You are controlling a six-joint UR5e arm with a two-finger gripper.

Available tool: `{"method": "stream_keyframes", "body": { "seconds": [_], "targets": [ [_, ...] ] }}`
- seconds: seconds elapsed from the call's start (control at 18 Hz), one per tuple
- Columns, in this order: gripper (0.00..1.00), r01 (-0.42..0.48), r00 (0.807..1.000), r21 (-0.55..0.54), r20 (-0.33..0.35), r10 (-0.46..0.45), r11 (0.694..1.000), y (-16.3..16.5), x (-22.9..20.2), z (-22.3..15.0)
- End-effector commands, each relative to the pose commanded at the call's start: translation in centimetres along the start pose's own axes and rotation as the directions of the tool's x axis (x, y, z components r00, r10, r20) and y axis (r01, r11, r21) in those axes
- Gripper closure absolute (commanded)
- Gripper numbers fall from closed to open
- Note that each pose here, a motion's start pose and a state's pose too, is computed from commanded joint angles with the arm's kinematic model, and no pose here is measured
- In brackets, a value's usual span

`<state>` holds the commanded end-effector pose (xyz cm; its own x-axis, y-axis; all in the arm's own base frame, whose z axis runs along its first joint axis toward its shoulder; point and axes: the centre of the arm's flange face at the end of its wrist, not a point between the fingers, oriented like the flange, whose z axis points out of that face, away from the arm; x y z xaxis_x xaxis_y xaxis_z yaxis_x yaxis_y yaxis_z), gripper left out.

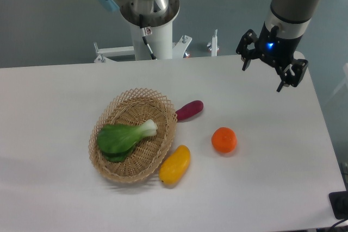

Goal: Pick up the orange from the table

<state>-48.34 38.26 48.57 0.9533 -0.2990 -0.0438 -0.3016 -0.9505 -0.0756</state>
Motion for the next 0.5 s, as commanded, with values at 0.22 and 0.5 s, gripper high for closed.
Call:
{"method": "stream_keyframes", "body": {
  "seconds": [0.22,0.5],
  "targets": [
    [0.00,0.007,1.000,0.004,0.009,-0.007,1.000,0.45,0.01,0.23],
    [0.00,0.025,1.000,0.010,0.014,-0.025,1.000,0.38,-0.05,-0.01]
  ]
}}
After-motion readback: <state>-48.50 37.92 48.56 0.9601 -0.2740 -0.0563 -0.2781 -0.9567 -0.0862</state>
